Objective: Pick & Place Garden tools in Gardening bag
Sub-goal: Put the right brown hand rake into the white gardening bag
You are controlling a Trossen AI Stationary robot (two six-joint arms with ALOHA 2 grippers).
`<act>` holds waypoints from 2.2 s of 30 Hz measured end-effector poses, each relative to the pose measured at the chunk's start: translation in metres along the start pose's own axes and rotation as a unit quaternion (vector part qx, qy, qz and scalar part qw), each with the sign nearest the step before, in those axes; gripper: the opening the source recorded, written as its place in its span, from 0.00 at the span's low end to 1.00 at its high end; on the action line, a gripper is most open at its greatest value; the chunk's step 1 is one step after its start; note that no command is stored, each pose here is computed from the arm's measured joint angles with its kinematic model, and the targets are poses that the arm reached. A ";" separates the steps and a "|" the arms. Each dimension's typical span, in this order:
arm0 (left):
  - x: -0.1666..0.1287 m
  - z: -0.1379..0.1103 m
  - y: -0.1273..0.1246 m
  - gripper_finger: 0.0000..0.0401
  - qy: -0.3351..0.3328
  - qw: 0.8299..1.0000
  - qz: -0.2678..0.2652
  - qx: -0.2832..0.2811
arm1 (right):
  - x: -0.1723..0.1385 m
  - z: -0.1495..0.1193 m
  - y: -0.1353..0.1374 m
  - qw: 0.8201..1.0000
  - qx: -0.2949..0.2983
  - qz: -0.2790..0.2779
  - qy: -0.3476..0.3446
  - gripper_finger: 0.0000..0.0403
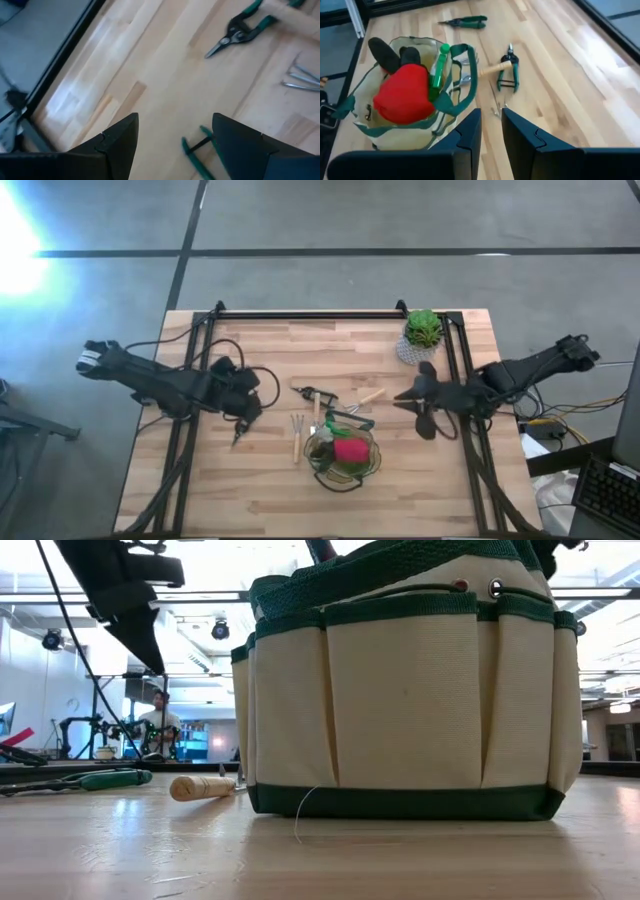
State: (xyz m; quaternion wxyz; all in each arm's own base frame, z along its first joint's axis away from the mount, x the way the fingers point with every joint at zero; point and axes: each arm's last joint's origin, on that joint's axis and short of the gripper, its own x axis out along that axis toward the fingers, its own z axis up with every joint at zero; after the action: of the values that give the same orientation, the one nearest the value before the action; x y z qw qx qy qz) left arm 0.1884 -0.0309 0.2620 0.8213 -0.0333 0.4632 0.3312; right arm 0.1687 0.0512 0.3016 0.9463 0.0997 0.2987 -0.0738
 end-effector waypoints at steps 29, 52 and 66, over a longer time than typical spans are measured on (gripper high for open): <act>0.024 0.029 0.030 0.57 0.010 1.000 0.004 -0.027 | 0.060 0.022 -0.075 0.995 0.012 -0.070 0.063 0.16; 0.028 0.030 0.048 0.48 0.043 0.997 0.049 -0.040 | 0.116 0.000 -0.108 0.957 -0.058 -0.006 0.285 0.21; 0.022 0.032 0.051 0.47 0.053 0.995 0.053 -0.068 | 0.149 -0.003 -0.105 0.895 -0.165 0.050 0.411 0.25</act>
State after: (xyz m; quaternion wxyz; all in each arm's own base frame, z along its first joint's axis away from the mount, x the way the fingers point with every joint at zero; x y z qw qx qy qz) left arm 0.1905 0.0314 0.2753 0.7731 -0.0821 0.4832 0.4026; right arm 0.2669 -0.0615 0.1979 0.7447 -0.0218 0.6633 0.0714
